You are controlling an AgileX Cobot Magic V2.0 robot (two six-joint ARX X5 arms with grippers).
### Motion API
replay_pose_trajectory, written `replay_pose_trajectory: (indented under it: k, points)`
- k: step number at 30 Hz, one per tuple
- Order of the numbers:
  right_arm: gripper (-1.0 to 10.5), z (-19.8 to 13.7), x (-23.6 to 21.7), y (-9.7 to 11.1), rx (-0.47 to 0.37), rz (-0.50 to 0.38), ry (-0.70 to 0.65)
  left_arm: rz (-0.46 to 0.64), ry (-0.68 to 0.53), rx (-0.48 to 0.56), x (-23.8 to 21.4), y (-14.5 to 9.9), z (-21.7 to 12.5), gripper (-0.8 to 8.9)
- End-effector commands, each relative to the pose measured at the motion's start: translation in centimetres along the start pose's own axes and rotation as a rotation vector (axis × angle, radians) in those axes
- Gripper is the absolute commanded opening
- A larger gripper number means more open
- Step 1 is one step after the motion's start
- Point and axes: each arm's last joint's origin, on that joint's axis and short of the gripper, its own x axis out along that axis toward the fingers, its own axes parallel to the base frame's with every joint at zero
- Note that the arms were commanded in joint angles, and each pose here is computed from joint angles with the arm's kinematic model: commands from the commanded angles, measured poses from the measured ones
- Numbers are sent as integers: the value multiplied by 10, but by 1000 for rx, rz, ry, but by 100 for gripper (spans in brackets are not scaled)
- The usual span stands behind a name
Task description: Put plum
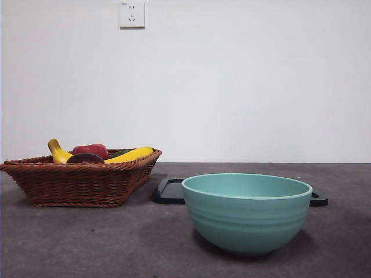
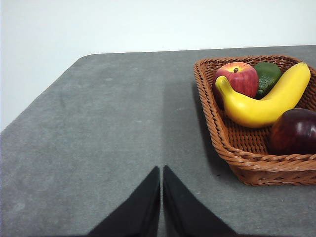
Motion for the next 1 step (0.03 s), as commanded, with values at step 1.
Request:
replay_pose_trajectory:
  k: [1]
  points:
    - [5,-1,0,0,11,-2,-1,0,26,-4,2,0,-7,7]
